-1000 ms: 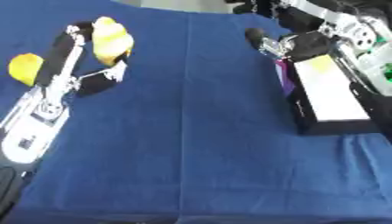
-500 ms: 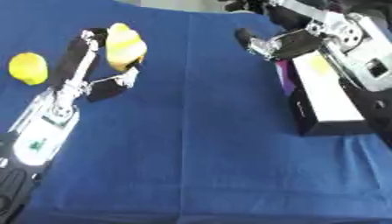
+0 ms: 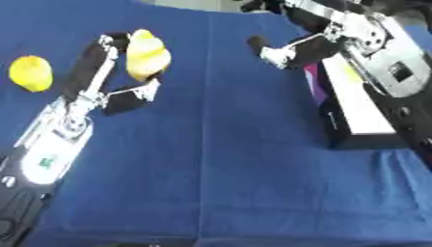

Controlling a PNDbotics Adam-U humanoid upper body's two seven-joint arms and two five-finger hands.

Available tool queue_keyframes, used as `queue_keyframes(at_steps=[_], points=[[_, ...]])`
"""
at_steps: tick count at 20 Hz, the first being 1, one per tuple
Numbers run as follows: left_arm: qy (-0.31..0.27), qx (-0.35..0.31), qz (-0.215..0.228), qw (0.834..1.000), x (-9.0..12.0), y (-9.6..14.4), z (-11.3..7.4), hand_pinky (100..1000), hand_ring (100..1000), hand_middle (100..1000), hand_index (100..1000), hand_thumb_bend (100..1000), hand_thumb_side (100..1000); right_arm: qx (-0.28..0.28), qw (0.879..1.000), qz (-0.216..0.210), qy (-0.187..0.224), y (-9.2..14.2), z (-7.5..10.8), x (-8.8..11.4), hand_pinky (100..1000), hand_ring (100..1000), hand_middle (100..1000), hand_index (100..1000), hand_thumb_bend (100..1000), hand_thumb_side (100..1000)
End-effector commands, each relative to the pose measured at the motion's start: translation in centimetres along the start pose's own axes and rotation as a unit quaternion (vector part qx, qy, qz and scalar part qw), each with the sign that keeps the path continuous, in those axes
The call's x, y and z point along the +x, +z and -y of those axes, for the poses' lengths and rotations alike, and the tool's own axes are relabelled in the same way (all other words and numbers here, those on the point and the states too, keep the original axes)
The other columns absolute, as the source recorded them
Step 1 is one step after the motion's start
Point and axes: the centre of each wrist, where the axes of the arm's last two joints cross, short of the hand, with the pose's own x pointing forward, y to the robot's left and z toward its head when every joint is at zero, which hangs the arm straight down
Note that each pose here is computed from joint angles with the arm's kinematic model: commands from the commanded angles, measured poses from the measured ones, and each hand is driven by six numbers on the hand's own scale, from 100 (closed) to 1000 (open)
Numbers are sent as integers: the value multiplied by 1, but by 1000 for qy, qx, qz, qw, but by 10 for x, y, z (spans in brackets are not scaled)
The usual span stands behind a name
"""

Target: Pick up the objects with one hand, pass them to the other hand, and then place them into the box on the other side of the table.

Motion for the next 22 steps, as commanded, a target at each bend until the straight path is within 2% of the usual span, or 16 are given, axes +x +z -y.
queue_keyframes(at_steps=[1,14,22], points=[[-10,4,27,1000,11,-10,-4,734,577,507,558,100,223,3,1000,2,25,-1,13,5,935,1000,1000,1000,100,226],[7,-23,92,995,34,-18,-1,736,576,505,558,100,220,42,998,6,40,-5,15,2,935,1000,1000,1000,100,199],[15,-31,118,992,46,-22,0,736,572,505,558,100,214,103,993,17,53,-7,13,-3,941,1000,1000,1000,100,211]])
